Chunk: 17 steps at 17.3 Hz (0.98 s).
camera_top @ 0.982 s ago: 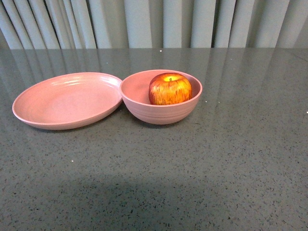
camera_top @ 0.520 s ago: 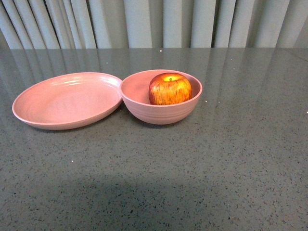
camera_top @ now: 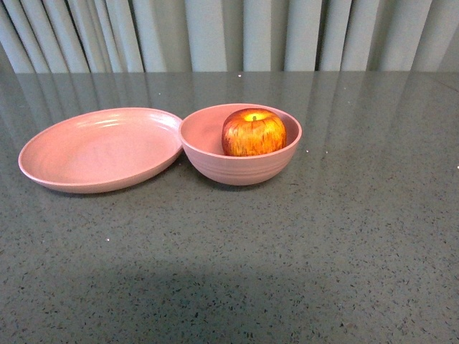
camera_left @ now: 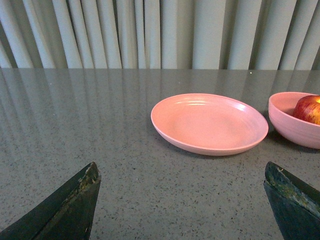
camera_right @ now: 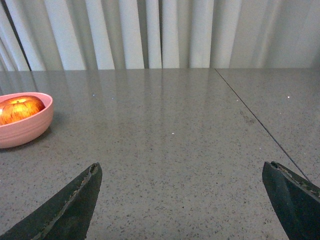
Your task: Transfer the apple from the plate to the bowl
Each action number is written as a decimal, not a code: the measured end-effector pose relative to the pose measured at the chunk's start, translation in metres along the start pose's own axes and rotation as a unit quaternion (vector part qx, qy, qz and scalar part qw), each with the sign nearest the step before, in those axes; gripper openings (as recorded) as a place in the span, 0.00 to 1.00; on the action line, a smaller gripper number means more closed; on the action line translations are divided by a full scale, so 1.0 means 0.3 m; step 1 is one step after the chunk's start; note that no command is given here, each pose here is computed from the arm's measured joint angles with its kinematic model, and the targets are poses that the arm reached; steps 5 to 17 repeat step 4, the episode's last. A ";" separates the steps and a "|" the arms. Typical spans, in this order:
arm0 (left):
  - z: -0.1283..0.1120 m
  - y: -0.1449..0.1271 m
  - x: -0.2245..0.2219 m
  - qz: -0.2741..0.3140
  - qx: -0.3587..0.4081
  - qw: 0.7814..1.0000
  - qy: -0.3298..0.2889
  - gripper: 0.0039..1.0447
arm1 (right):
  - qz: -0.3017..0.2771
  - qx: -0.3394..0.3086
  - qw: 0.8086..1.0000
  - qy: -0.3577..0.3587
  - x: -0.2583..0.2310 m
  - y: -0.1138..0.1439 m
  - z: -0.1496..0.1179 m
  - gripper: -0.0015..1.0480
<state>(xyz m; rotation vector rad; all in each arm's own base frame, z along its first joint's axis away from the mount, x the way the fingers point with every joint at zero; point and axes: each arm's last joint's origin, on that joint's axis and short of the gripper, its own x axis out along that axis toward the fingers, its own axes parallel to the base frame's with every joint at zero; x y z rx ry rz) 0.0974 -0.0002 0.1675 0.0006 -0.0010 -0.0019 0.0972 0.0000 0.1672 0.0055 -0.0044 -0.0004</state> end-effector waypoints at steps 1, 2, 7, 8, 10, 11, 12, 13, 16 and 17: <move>0.000 0.000 0.000 0.000 0.000 1.000 0.000 0.94 | 0.000 0.000 1.000 0.000 0.000 0.000 0.000 0.94; 0.000 0.000 0.000 0.000 0.000 1.000 0.000 0.94 | 0.000 0.000 1.000 0.000 0.000 0.000 0.000 0.94; 0.000 0.000 0.000 0.000 0.000 1.000 0.000 0.94 | 0.000 0.000 1.000 0.000 0.000 0.000 0.000 0.94; 0.000 0.000 0.000 0.000 0.000 1.000 0.000 0.94 | 0.000 0.000 1.000 0.000 0.000 0.000 0.000 0.94; 0.000 0.000 0.000 0.000 0.000 1.000 0.000 0.94 | 0.000 0.000 1.000 0.000 0.000 0.000 0.000 0.94; 0.000 0.000 0.000 0.000 0.000 1.000 0.000 0.94 | 0.000 0.000 1.000 0.000 0.000 0.000 0.000 0.94; 0.000 0.000 0.000 0.000 0.000 1.000 0.000 0.94 | 0.000 0.000 1.000 0.000 0.000 0.000 0.000 0.94; 0.000 0.000 0.000 0.000 0.000 1.000 0.000 0.94 | 0.000 0.000 1.000 0.000 0.000 0.000 0.000 0.94; 0.000 0.000 0.000 0.000 0.000 1.000 0.000 0.94 | 0.000 0.000 1.000 0.000 0.000 0.000 0.000 0.94; 0.000 0.000 0.000 0.000 0.000 1.000 0.000 0.94 | 0.000 0.000 1.000 0.000 0.000 0.000 0.000 0.94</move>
